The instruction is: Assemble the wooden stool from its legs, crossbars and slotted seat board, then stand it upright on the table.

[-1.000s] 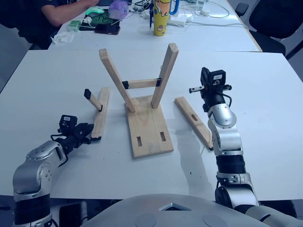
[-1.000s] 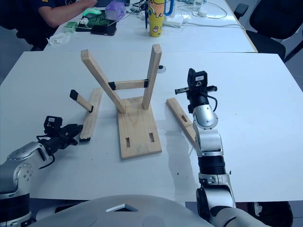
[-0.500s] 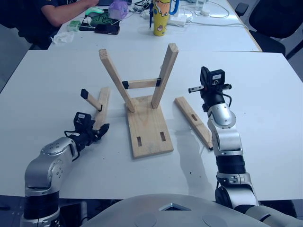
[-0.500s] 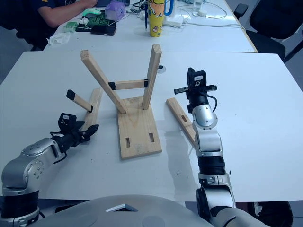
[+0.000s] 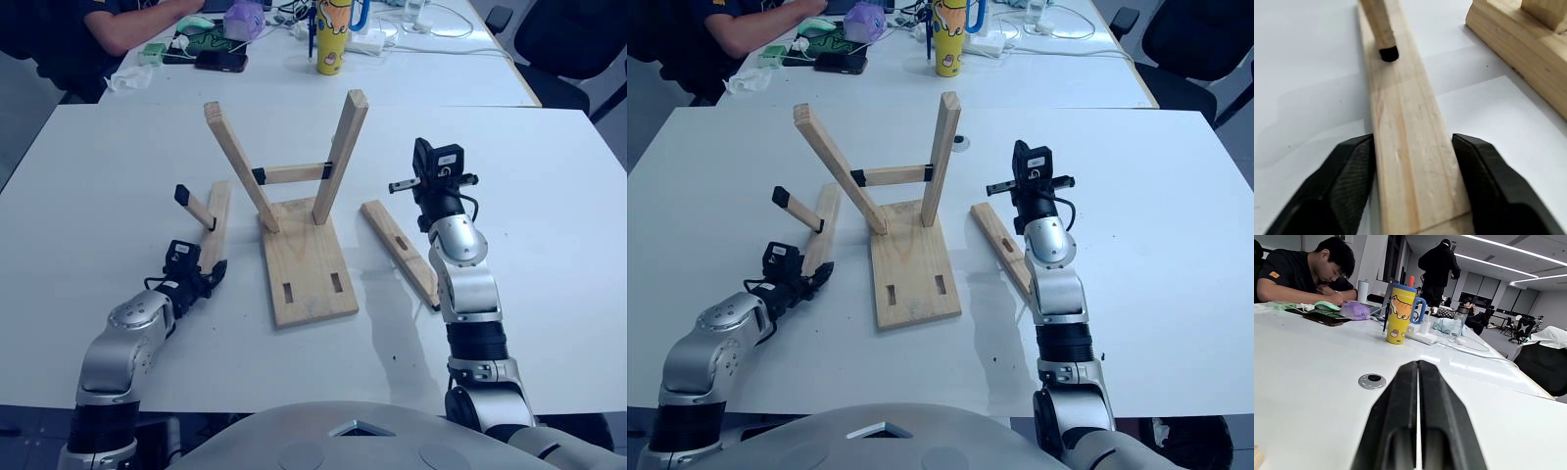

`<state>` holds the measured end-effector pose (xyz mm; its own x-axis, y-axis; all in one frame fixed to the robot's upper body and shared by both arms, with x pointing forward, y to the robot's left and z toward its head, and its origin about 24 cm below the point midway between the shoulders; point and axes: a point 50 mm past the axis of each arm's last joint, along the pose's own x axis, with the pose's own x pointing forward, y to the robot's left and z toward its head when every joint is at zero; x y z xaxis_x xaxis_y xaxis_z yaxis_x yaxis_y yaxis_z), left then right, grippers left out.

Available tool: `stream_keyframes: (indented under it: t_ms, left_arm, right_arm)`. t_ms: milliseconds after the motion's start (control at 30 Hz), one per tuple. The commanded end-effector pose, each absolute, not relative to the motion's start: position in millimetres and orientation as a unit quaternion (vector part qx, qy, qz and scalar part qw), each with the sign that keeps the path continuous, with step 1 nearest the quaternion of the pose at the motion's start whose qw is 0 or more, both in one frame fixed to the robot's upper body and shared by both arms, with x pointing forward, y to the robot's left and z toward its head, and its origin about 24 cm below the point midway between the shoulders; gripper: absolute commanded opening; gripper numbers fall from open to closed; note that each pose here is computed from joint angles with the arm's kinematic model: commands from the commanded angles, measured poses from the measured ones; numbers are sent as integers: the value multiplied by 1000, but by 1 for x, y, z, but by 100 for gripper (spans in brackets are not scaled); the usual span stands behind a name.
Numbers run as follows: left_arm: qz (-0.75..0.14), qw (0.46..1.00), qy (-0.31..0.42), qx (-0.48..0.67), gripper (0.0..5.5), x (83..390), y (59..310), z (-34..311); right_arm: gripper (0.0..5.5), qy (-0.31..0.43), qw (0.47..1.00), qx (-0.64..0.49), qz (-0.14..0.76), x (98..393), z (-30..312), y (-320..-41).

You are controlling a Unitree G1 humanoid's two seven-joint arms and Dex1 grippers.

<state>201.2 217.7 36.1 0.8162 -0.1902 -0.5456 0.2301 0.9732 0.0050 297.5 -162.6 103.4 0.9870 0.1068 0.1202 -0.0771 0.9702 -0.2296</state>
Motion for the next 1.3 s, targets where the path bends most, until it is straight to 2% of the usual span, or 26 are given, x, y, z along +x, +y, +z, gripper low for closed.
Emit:
stream_keyframes:
  t_ms: [33, 267, 433, 567, 667, 767, 833, 900, 1000, 1033, 1167, 1300]
  left_arm:
    - [-90, 947, 307, 27, 216, 198, 223, 28]
    - [-66, 963, 259, 45, 207, 211, 228, 41]
    - [-7, 984, 169, 53, 207, 227, 245, 66]
    - [29, 996, 40, 69, 207, 243, 258, 112]
    - [29, 994, -81, 70, 207, 250, 259, 162]
    - [-11, 980, -189, 66, 207, 250, 250, 212]
    - [-60, 970, -231, 55, 207, 248, 238, 237]
    - [-121, 957, -255, 61, 207, 243, 222, 255]
    - [-185, 942, -263, 102, 207, 236, 202, 265]
    - [-204, 937, -256, 120, 207, 235, 196, 264]
    - [-263, 923, -241, 146, 207, 235, 176, 259]
    - [-310, 909, -235, 151, 207, 236, 160, 258]
  right_arm:
    - [0, -73, 989, -116, 50, 299, 106, -162]
    - [0, -73, 990, -115, 48, 299, 106, -163]
    - [0, -76, 989, -113, 49, 302, 109, -162]
    - [0, -93, 989, -105, 43, 309, 122, -167]
    - [0, -122, 989, -76, 41, 320, 146, -172]
    - [0, -161, 985, -8, 66, 331, 183, -173]
    - [0, -178, 974, 68, 123, 335, 210, -167]
    - [0, -170, 938, 199, 227, 332, 238, -155]
    - [0, -157, 829, 344, 412, 308, 281, -138]
    - [21, -159, 792, 375, 456, 298, 295, -135]
    - [83, -140, 720, 416, 538, 280, 320, -130]
    - [149, -105, 692, 431, 569, 275, 322, -126]
